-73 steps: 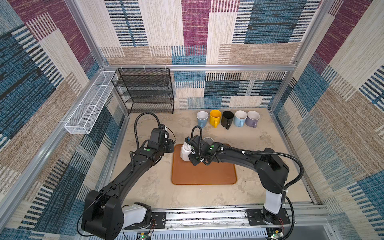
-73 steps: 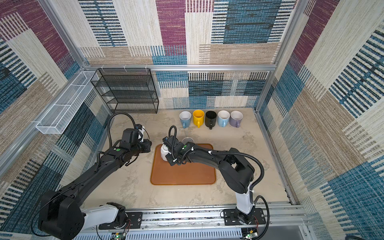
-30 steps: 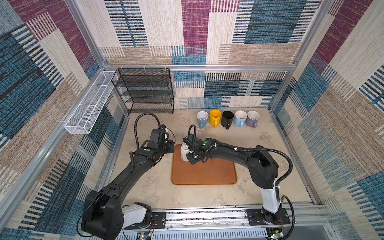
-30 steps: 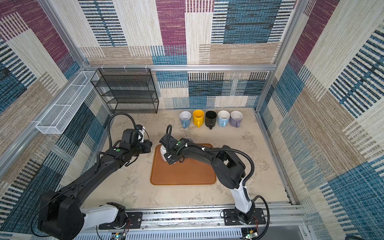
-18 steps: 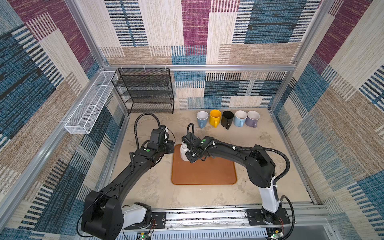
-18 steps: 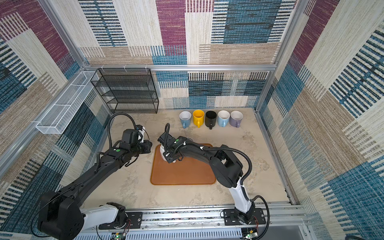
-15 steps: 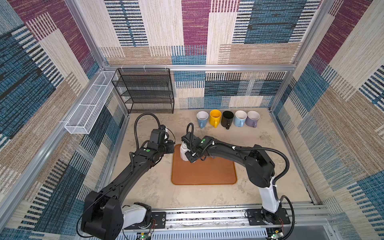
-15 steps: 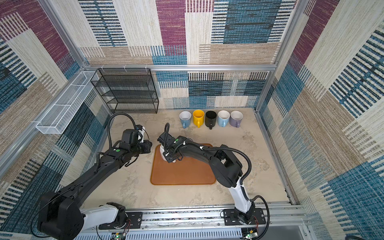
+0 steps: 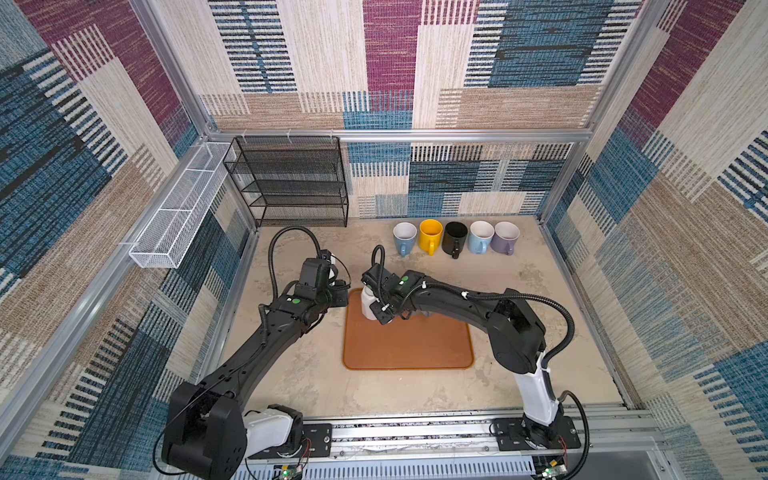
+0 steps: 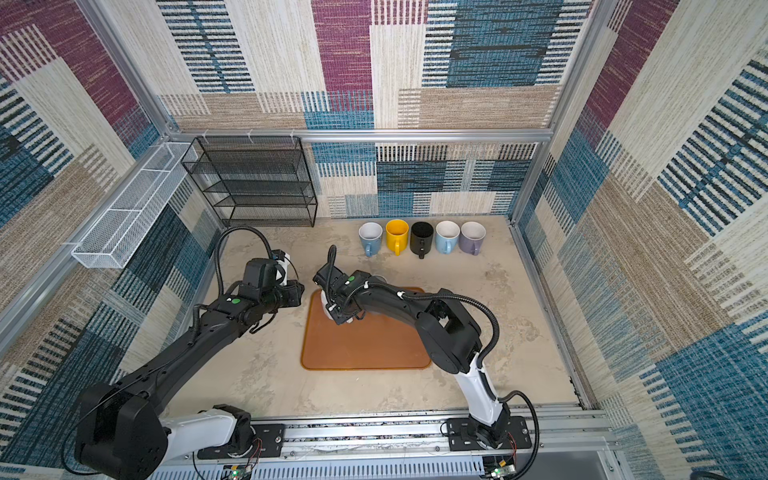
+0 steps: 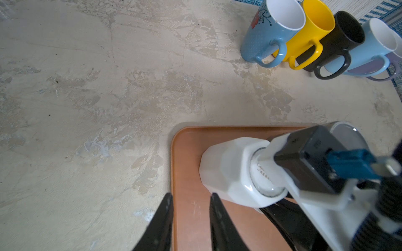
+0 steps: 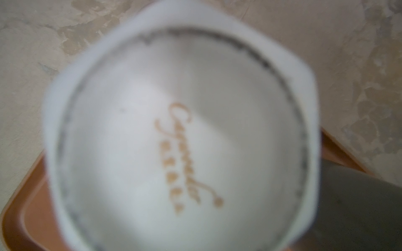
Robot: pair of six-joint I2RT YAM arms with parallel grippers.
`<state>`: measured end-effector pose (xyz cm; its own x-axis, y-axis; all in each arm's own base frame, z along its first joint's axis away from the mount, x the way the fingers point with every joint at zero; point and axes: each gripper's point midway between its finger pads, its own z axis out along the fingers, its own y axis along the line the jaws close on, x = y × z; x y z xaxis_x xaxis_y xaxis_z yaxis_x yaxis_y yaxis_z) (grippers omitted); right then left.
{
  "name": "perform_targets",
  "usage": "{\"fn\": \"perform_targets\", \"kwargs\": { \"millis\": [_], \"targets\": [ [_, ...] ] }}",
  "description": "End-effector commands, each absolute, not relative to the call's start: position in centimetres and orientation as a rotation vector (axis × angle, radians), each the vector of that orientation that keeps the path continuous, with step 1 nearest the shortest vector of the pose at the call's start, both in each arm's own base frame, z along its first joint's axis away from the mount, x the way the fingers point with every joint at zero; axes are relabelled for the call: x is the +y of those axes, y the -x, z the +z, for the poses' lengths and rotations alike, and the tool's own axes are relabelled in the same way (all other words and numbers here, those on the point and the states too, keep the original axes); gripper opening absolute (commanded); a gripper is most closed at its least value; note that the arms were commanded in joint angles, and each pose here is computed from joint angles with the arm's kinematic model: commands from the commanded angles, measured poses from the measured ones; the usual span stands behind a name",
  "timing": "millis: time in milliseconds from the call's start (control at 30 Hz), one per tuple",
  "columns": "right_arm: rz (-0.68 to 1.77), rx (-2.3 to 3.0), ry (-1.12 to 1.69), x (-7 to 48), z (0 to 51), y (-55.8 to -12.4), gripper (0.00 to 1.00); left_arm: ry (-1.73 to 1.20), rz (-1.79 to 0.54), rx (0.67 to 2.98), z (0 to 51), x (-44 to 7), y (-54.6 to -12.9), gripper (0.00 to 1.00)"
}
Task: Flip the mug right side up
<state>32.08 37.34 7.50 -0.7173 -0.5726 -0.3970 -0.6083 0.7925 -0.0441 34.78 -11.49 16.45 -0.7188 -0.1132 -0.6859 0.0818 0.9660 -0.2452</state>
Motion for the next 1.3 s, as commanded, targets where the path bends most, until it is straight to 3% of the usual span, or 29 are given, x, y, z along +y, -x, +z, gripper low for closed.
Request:
{"fn": "perform_targets", "kwargs": {
  "millis": [0, 1267],
  "targets": [
    [0.107, 2.577, 0.887, 37.3, 7.7, -32.4, 0.20, 0.012, -0.331, 2.341, 16.7, -11.5, -34.8, 0.30],
    [0.325, 2.439, 0.851, 38.8, 11.7, -32.7, 0.07, -0.005, -0.349, 2.295, 18.6, -11.3, -33.9, 0.30]
  ]
}}
